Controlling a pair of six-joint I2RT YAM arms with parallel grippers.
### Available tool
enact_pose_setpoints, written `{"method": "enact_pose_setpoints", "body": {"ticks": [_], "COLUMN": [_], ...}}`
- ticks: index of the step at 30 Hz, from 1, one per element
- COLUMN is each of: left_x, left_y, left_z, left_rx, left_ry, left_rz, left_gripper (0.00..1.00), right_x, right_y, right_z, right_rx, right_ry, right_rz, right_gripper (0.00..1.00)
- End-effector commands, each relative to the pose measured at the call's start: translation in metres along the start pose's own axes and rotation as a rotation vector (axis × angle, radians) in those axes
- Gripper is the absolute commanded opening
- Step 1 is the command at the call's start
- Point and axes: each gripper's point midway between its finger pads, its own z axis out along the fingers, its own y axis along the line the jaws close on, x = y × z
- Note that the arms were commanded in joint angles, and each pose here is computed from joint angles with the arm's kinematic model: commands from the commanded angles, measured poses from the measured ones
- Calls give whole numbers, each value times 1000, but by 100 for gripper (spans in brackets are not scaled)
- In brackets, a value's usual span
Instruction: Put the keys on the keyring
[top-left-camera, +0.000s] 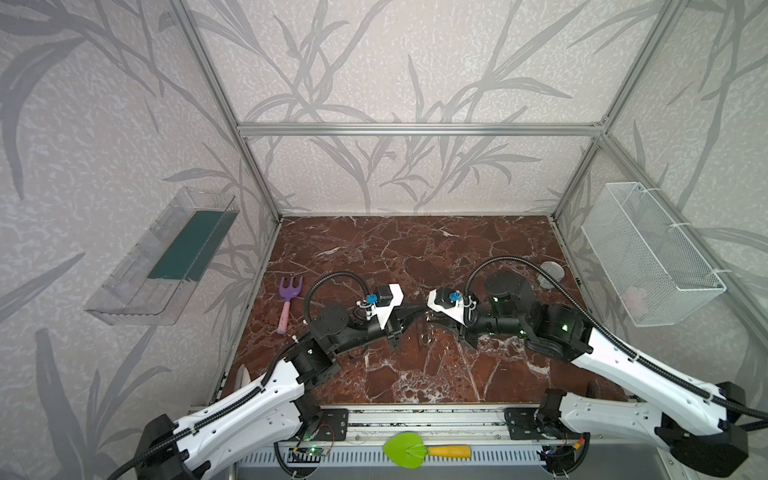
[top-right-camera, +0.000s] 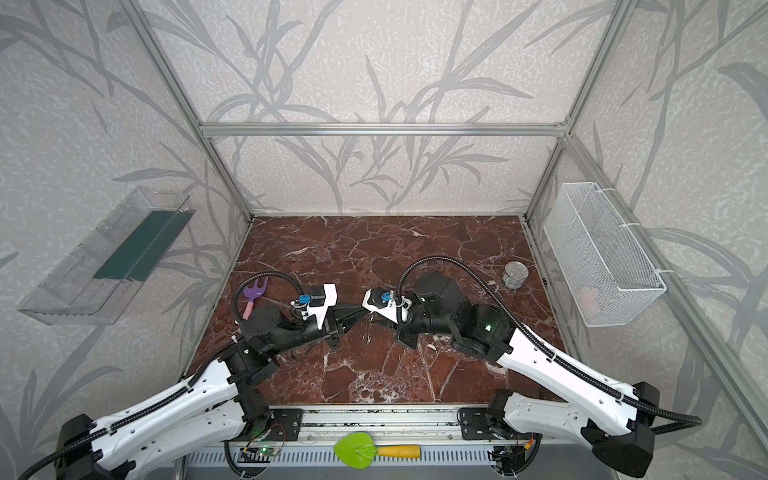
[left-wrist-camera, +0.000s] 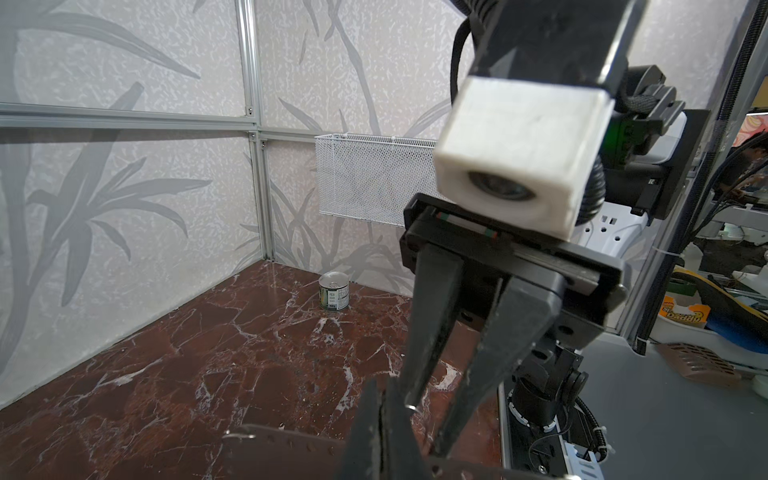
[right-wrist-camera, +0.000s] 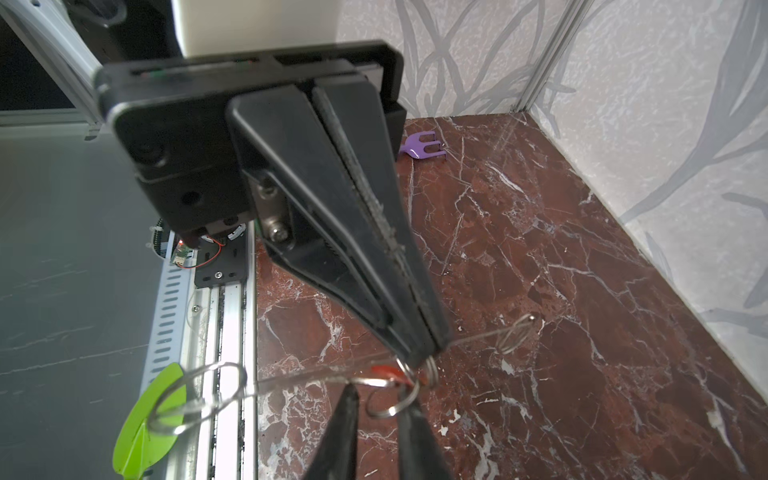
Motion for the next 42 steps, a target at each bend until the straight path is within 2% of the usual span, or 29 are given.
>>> {"method": "enact_pose_setpoints", "body": {"ticks": [1, 15, 34, 36, 40, 42], "left_x": [-17, -18, -15, -16, -18, -18], "left_y": [-4, -4, -5, -5, -6, -7], "left_z": [-5, -9, -8, -9, -13, -16], "left_rx": [14, 8, 22, 21, 16, 16], "left_ry": [-70, -95, -114, -127, -142, -146], "left_rz": [12, 11, -7, -6, 2, 8], "left_gripper": [0, 0, 0, 0, 0, 0], "right_x": [-10, -16, -29, -25, -14, -12], "right_y": [2, 10, 18, 20, 12, 6], "right_z": [0, 5, 12, 11, 2, -5], "right_rx": [-7, -70, -138, -151, -73, -30], "right_ry": [-40, -52, -90, -74, -53, -53], "right_rz": [-9, -25, -74, -78, -81, -84], "right_gripper": [11, 0, 0, 6, 22, 26]}}
